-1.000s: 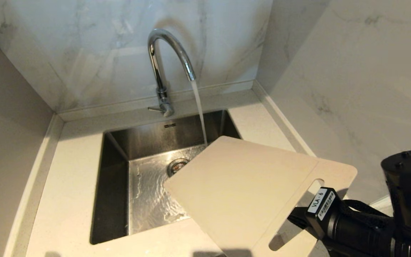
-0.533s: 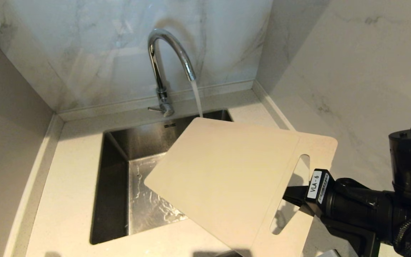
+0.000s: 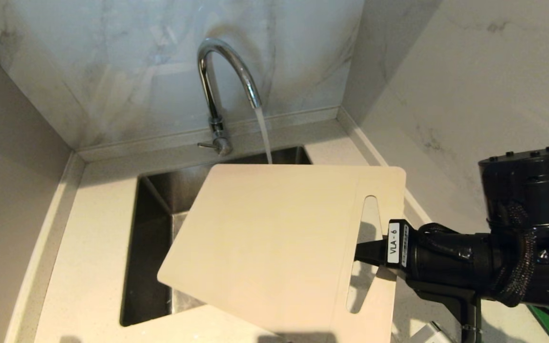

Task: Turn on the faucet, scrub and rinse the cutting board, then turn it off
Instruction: Pick up the cutting board

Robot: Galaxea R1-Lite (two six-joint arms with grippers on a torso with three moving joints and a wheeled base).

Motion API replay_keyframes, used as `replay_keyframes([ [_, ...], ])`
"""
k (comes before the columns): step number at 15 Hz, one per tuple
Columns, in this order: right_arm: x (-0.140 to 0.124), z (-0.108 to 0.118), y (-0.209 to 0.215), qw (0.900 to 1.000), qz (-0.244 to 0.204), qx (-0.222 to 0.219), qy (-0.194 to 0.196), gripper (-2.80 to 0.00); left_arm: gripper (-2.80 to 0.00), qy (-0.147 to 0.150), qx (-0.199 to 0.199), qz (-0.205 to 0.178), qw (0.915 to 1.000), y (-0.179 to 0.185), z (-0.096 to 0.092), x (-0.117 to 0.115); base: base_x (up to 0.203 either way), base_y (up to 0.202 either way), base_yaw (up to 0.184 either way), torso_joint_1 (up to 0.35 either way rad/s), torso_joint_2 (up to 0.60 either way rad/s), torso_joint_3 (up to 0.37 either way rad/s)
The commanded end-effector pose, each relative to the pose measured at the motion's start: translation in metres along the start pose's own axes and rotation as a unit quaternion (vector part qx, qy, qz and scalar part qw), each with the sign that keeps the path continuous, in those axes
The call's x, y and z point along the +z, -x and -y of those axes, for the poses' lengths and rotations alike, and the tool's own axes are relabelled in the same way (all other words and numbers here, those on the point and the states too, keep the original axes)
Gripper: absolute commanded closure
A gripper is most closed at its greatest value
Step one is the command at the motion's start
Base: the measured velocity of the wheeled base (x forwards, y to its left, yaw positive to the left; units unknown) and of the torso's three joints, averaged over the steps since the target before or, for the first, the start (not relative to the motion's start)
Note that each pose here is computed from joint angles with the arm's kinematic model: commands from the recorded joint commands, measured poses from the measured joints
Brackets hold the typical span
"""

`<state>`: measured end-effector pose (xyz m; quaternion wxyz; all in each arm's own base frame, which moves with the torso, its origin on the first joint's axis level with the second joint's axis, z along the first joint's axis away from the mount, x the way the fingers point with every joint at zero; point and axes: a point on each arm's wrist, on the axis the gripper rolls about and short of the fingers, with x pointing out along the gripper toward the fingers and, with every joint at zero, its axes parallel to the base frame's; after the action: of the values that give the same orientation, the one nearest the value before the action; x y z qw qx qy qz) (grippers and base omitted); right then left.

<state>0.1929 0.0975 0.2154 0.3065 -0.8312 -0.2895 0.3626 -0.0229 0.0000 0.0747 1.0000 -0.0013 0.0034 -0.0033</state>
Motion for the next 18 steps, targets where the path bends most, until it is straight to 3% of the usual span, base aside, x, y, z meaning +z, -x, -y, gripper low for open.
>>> replay_keyframes([
  [1, -0.002, -0.002, -0.007, 1.0, 0.018, 0.005, 0.013, 0.0, 0.0, 0.0, -0.001, 0.0, 1.0, 0.0, 0.0, 0.0, 0.0, 0.0, 0.0, 0.0, 0.0, 0.0],
  [4, -0.001, -0.007, -0.017, 0.998, 0.057, -0.001, 0.019, 0.0, 0.0, 0.0, -0.001, 0.0, 1.0, 0.0, 0.0, 0.0, 0.0, 0.0, 0.0, 0.0, 0.0, 0.0],
  [7, -0.006, -0.006, -0.024, 0.994, 0.092, -0.009, 0.052, 0.0, 0.0, 0.0, -0.001, 0.0, 1.0, 0.0, 0.0, 0.0, 0.0, 0.0, 0.0, 0.0, 0.0, 0.0],
  [11, -0.012, -0.002, -0.027, 0.994, 0.09, -0.004, 0.056, 0.0, 0.0, 0.0, -0.001, 0.0, 1.0, 0.0, 0.0, 0.0, 0.0, 0.0, 0.0, 0.0, 0.0, 0.0],
  [14, -0.017, -0.001, -0.032, 0.991, 0.112, 0.021, 0.075, 0.0, 0.0, 0.0, -0.001, 0.0, 1.0, 0.0, 0.0, 0.0, 0.0, 0.0, 0.0, 0.0, 0.0, 0.0],
  [18, -0.034, 0.009, -0.036, 0.989, 0.099, 0.046, 0.096, 0.0, 0.0, 0.0, -0.001, 0.0, 1.0, 0.0, 0.0, 0.0, 0.0, 0.0, 0.0, 0.0, 0.0, 0.0],
])
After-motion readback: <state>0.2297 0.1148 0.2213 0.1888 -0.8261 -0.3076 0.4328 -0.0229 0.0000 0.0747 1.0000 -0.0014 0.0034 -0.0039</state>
